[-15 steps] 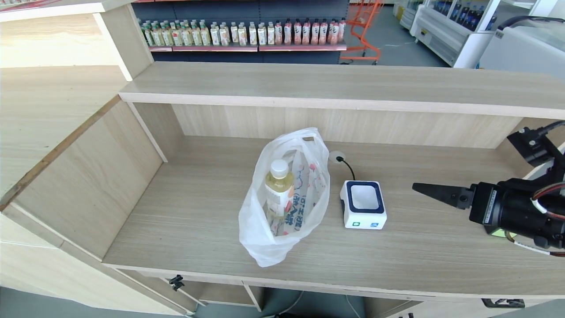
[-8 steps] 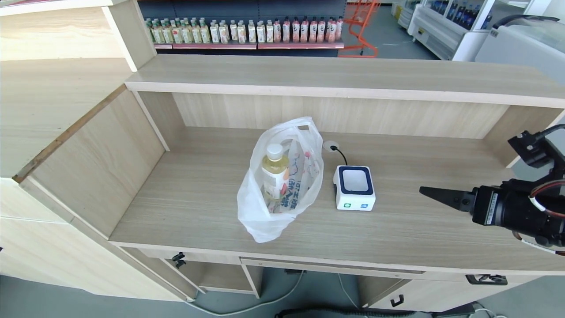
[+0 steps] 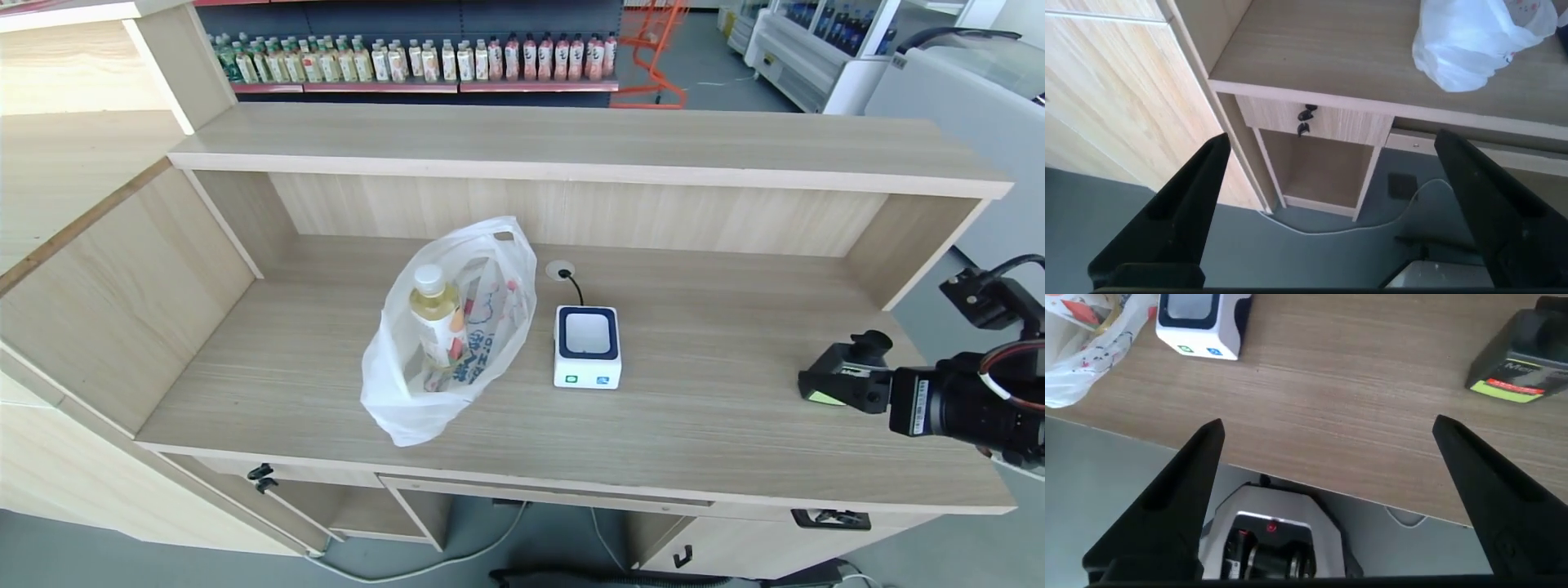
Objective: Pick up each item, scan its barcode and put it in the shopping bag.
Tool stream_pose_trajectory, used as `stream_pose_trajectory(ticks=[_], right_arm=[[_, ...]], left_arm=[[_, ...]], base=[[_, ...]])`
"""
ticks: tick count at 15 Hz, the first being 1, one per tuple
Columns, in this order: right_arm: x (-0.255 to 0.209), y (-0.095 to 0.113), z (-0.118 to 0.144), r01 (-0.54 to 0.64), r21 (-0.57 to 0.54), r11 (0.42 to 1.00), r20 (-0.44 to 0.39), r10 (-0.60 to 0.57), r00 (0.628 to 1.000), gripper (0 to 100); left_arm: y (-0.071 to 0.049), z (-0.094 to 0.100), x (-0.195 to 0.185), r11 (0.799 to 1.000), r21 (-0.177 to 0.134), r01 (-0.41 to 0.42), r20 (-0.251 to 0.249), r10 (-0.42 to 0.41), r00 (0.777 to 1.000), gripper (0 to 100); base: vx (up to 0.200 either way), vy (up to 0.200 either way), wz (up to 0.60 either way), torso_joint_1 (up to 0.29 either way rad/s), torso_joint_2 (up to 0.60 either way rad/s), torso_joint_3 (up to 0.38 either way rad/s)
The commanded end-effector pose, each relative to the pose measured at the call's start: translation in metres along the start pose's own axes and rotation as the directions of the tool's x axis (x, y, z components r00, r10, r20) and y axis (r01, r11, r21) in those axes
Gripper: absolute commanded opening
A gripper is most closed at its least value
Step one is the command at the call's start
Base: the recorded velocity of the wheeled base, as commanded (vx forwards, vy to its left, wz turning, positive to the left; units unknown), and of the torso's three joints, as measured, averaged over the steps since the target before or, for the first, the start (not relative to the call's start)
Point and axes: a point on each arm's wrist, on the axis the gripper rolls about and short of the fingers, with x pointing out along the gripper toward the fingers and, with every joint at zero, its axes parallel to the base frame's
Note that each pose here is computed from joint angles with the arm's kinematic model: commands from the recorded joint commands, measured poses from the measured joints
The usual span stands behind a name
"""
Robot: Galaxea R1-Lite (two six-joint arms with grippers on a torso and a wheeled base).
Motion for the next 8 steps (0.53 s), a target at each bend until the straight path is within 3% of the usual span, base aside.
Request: stream_pose_trajectory(ticks=[1,6,8], right_arm=[[-0.001,-0.007,-0.004,0.031,-0.036,0.999,-0.032,-0.032,0.999,100],[-0.003,-0.020,-0.011,0.075,-0.152,0.986,-0.087,-0.089,0.992,100],[-0.005,-0.037,-0.018,0.182,-0.276,0.944,-0.147,-0.229,0.962,100]], left_arm=[[0.000,0.000,0.000,1.000,0.002,-0.001,-0.003,0.001,1.000,100],[0.000,0.000,0.001,1.000,0.002,-0.001,-0.008,0.001,1.000,100],[0.000,0.000,0.000,1.000,0.001,-0.001,-0.006,0.001,1.000,100]], base=[[0.000,-0.200,0.00,0.002,0.00,-0.002],[0.000,-0.200,0.00,0.002,0.00,0.004],[0.000,-0.200,0.00,0.005,0.00,0.000]])
